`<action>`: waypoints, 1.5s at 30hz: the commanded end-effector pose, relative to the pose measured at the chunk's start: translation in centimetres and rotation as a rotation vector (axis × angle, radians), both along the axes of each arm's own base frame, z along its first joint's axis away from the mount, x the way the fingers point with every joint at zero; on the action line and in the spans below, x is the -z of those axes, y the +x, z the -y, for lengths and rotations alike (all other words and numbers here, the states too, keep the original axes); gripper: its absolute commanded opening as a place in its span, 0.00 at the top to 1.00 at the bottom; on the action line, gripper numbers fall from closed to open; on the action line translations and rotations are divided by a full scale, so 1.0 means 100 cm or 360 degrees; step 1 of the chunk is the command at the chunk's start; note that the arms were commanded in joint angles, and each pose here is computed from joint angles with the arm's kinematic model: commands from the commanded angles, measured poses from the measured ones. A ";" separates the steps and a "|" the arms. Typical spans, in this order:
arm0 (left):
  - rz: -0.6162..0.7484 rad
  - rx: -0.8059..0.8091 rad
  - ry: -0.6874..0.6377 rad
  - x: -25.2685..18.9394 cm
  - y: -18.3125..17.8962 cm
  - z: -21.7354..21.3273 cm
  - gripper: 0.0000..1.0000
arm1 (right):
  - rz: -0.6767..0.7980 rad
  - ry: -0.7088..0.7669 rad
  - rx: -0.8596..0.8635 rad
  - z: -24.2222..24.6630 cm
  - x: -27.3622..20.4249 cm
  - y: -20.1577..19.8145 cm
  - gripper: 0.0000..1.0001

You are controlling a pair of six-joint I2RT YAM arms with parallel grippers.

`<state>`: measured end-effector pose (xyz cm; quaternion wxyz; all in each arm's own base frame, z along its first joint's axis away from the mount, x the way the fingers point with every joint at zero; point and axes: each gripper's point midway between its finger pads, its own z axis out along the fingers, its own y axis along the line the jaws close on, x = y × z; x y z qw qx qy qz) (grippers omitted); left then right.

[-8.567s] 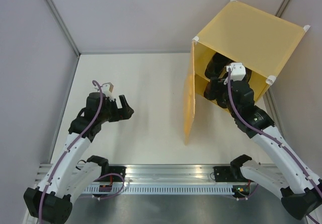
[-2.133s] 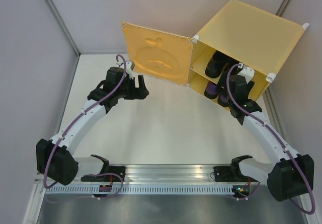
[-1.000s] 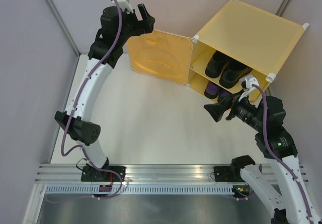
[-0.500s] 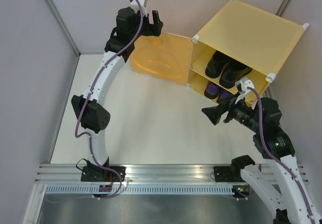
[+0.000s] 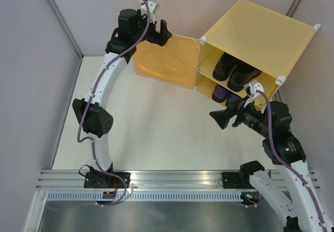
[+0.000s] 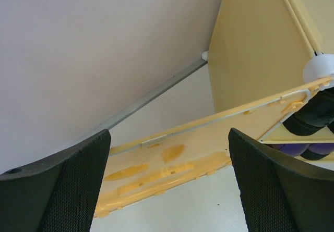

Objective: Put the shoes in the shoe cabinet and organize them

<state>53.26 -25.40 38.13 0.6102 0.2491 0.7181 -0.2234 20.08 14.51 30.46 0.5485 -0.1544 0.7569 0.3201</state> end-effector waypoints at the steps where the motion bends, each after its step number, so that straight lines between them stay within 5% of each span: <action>1: 0.0045 0.0167 0.0061 -0.013 -0.023 0.006 0.04 | 0.0036 -0.0009 0.0005 0.001 -0.005 0.000 0.02; 11: -0.0087 0.0273 0.0091 -0.010 -0.066 0.001 0.04 | 0.0044 -0.0009 0.0015 0.003 -0.007 -0.002 0.02; 20: -0.0189 0.0416 -0.0063 -0.044 -0.156 -0.010 0.05 | 0.0093 0.0005 0.0018 0.005 -0.019 -0.009 0.02; 30: -0.0197 -0.0105 -0.0176 -0.052 -0.225 -0.082 0.06 | 0.0228 0.0026 0.0228 0.030 -0.059 -0.019 0.02; 39: -0.0369 -0.0777 0.0019 0.020 -0.244 -0.164 0.11 | 0.0415 0.0038 0.0857 0.105 -0.101 -0.033 0.02; 45: -0.0443 -0.0789 0.0061 0.040 -0.255 -0.169 0.13 | 0.0441 0.0058 0.0923 0.114 -0.101 -0.040 0.02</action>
